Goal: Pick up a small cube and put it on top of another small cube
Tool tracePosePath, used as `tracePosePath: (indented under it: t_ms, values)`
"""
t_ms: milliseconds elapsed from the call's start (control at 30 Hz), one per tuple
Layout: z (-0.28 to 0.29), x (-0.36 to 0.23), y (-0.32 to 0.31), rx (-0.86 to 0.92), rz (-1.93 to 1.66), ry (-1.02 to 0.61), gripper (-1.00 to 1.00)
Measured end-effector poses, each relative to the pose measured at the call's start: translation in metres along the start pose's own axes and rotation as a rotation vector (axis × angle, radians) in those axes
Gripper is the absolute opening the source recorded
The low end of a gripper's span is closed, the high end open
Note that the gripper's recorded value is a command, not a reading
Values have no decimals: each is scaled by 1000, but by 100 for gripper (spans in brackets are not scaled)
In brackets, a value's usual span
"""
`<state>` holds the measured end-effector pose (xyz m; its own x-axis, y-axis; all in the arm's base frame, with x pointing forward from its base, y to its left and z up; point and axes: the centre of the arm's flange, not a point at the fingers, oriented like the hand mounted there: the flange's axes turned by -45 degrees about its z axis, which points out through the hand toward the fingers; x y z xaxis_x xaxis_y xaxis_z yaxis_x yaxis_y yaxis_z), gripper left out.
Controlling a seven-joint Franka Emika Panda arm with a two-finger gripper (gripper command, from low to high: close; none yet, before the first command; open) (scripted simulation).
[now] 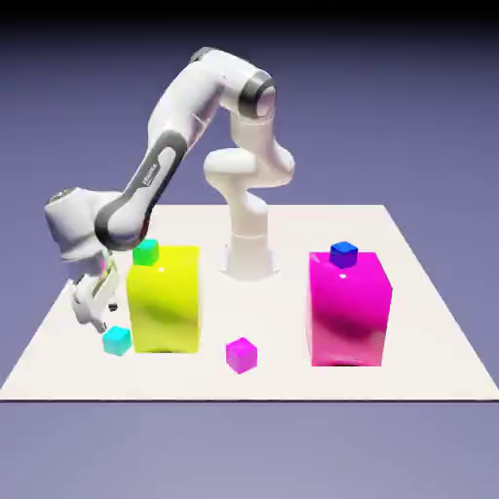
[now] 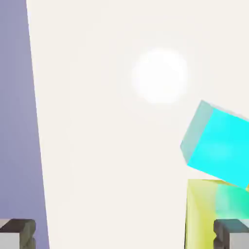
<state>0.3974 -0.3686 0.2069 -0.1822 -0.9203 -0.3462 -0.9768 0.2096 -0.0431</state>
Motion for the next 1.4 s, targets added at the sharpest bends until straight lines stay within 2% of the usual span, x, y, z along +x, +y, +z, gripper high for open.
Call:
tracePosePath:
  t_ms: [67, 167, 267, 300, 367, 500, 600, 767, 1000, 1233, 1300, 1400]
  values:
    - [9, 29, 24, 16, 131, -70, 0]
    - [17, 36, 41, 29, 171, -121, 0]
    - [77, 36, 39, 29, 171, -121, 0]
    - [85, 37, 40, 29, 171, -121, -100]
    - [85, 37, 40, 30, 172, -121, -100]
    - [8, 32, 33, 58, 148, -125, -100]
    - [-41, -4, 0, 144, -24, -192, -100]
    - [-94, -51, -11, 128, -237, -293, -100]
    - [-147, -95, 11, -26, -430, -312, -100]
    - [-214, -133, 49, -194, -585, -200, -100]
    - [-204, -127, 55, -273, -538, -141, -100]
    - [-190, -125, 58, -280, -534, -136, -100]
